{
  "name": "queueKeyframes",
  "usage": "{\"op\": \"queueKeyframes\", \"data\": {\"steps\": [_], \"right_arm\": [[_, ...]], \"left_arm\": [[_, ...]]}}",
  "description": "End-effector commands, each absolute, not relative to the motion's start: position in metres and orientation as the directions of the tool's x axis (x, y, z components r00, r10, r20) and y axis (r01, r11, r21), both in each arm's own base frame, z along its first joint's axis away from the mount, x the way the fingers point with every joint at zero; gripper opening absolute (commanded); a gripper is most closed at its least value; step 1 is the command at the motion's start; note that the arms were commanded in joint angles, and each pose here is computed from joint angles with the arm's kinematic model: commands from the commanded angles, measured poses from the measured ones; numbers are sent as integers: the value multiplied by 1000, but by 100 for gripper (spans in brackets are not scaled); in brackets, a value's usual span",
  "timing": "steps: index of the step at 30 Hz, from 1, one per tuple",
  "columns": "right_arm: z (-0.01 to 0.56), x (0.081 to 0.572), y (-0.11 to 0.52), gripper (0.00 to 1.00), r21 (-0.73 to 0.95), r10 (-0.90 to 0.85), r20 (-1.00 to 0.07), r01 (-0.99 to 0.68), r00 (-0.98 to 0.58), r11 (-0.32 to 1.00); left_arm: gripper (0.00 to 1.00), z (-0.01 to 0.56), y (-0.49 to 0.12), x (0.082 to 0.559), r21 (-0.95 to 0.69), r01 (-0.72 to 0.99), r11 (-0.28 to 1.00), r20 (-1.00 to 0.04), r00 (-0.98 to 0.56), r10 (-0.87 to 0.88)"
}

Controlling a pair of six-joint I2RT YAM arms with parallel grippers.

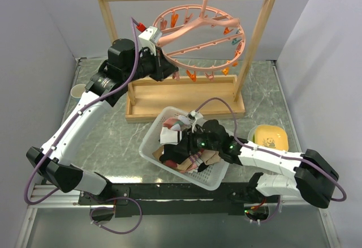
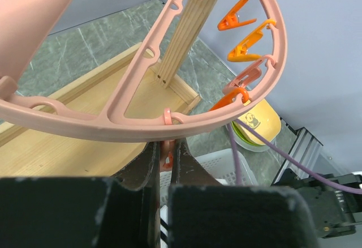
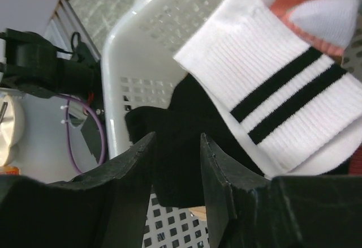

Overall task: Clip the socks to the hanger
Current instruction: Adjust the sock in the bin.

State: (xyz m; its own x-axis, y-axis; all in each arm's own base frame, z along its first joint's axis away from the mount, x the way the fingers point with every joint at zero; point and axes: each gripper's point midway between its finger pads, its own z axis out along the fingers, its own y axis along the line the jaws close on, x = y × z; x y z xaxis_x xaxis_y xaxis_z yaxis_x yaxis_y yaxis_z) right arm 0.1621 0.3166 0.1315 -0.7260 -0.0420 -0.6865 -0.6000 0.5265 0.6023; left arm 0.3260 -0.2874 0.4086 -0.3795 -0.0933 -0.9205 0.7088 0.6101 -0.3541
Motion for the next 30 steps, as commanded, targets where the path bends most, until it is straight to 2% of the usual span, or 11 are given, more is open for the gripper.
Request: {"op": "queueKeyframes", "data": {"steps": [1, 10, 21, 27, 30], "right_arm": [[147, 171, 329, 44, 614, -2, -701, -605, -713, 507], [147, 197, 313, 44, 583, 107, -726, -525, -680, 620], [114, 204, 301, 45, 571, 90, -665, -426, -742, 701], [96, 207, 283, 55, 531, 95, -638, -348, -764, 773], [97, 209, 275, 57, 530, 117, -644, -330, -756, 781]], "left_arm": [[1, 425, -284, 315, -331, 734, 593, -935, -339, -102], [1, 425, -283, 312, -330, 735, 592, -936, -338, -102], [2, 429, -282, 310, -327, 740, 588, -938, -331, -106], [2, 430, -283, 310, -329, 741, 585, -937, -332, -107], [2, 430, -284, 309, -331, 745, 579, -937, -334, -106]]}}
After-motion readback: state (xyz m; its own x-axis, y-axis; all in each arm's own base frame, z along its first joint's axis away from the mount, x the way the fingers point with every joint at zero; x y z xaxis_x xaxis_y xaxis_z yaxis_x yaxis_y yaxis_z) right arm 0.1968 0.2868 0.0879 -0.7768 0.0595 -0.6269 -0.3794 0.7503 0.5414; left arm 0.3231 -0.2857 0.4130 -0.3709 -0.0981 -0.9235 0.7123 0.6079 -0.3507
